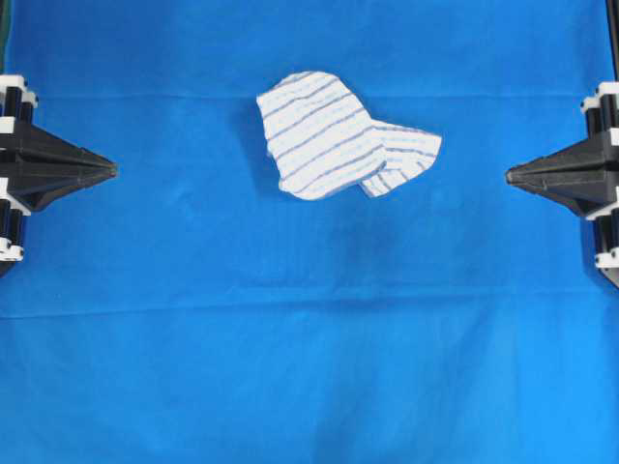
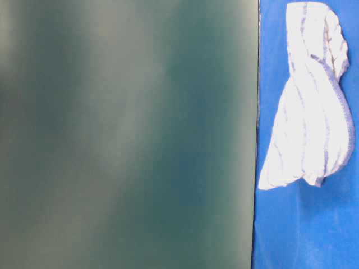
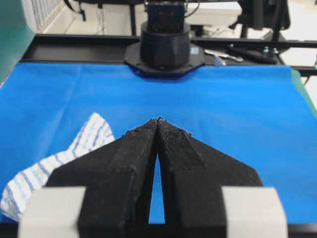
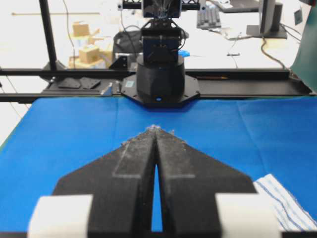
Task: Hand over the towel.
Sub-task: 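Move the left gripper toward the white blue-striped towel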
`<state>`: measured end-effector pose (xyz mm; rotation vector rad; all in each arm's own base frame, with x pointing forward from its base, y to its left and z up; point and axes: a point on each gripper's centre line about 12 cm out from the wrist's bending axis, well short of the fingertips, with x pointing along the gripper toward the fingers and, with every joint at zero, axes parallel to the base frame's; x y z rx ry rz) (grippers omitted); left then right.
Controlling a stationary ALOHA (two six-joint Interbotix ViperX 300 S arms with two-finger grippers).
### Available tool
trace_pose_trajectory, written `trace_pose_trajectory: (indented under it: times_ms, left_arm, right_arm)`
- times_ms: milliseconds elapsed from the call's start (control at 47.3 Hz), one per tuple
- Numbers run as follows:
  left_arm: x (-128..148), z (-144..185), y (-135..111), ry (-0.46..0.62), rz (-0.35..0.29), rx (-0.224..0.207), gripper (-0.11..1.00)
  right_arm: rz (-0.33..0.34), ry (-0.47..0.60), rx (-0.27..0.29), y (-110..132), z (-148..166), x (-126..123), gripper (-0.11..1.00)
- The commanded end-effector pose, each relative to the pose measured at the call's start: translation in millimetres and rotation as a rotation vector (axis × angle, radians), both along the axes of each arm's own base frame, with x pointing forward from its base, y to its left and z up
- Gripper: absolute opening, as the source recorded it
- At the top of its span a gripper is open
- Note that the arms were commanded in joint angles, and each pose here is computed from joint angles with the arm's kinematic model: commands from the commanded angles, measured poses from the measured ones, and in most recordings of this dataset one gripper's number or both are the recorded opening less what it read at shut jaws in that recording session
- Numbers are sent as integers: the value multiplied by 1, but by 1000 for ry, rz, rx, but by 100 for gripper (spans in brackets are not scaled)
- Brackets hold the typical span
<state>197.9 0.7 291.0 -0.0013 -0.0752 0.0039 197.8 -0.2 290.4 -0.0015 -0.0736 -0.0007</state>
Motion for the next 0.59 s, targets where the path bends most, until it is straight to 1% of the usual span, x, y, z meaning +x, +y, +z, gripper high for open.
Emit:
trace_pose_trajectory:
  times_ms: [0,148,211,296,444,570]
  left_arm:
    - [2,8,-2,-25,-7,-13,0]
    - [4,11,-1,-48,-3,-3,0]
    - [7,14,1,-63,7,-1,0]
    - [14,14,6,-57,30,-6,0]
    - [37,10,20,-11,87,-5,0]
    - [64,4,35,57,138,-6,1]
  right_arm:
    - [4,-32,-6,1,13,3,0]
    - [5,-34,5,1,14,3,0]
    - [5,-31,5,1,14,3,0]
    - [5,-23,9,1,14,3,0]
    - [5,-14,11,1,13,5,0]
    - [5,-9,12,1,12,5,0]
